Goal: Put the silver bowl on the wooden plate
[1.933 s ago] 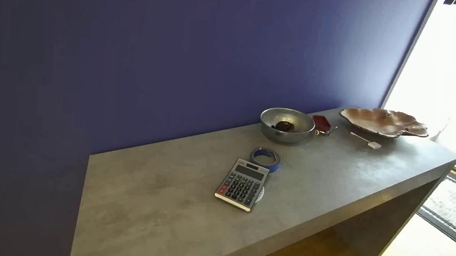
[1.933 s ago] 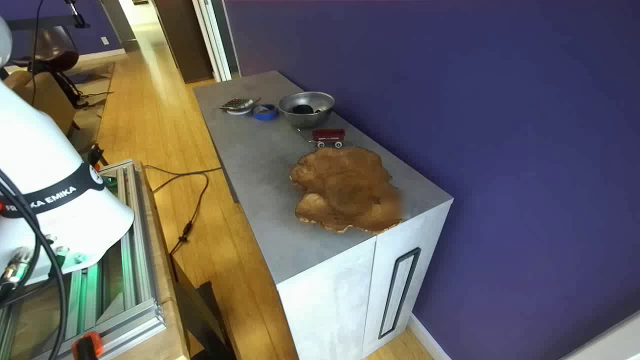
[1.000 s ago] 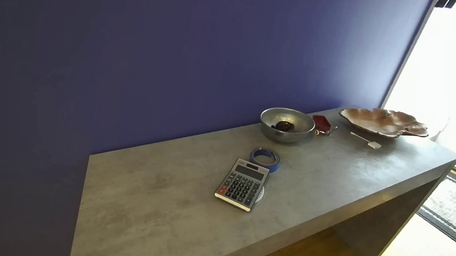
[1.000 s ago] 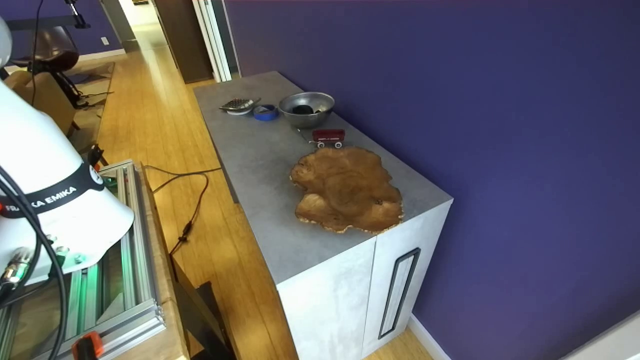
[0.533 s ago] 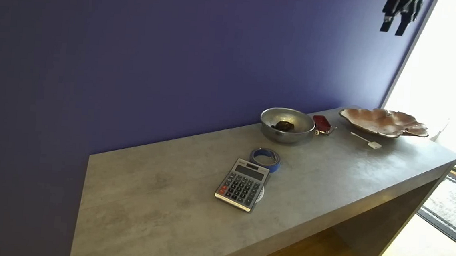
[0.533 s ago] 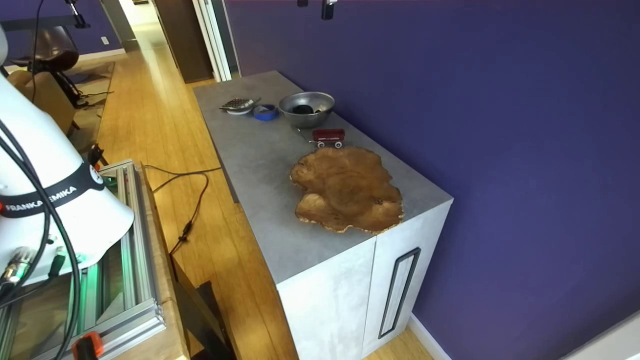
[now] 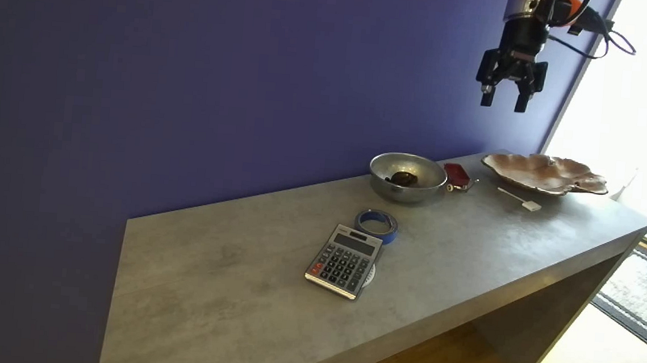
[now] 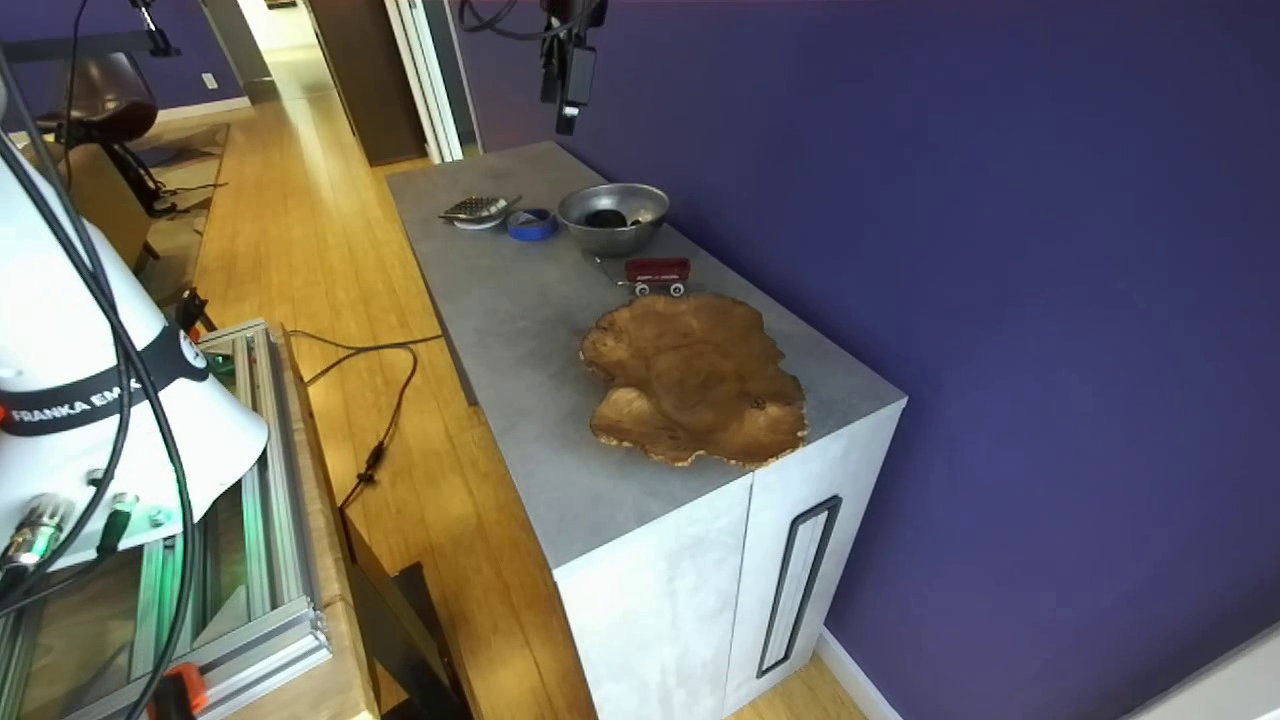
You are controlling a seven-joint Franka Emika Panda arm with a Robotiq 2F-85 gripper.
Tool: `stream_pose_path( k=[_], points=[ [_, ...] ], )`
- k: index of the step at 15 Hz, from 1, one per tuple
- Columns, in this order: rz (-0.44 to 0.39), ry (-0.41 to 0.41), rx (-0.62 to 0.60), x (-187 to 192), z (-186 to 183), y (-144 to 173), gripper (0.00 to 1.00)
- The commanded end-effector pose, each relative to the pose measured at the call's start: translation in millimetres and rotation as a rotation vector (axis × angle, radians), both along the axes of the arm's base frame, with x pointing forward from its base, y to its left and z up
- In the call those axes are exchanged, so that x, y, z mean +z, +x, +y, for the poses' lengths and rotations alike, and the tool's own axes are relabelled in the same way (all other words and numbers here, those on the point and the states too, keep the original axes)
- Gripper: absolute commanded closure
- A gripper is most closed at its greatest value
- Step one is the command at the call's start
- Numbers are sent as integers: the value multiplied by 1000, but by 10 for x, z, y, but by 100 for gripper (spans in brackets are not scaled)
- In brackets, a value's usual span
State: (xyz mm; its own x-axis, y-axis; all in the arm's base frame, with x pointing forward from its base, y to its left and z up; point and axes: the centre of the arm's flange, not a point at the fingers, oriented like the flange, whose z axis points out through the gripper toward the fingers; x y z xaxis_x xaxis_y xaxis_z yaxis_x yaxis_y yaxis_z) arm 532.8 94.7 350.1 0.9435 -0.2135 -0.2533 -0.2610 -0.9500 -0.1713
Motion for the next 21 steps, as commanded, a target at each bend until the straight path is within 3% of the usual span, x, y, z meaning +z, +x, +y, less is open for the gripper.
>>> stream_pose_path(
  k=[1,7,12,19,21],
  points=[
    [3,5,-2,-59,30,-17,0],
    [1,9,-11,-51,9,-20,0],
    [-63,-5,-142,-331,-140,152,0],
    [-46,-12,-104,-308,-132,155,0],
    [-152,-66,-106,-483,-148,376,0]
  ],
)
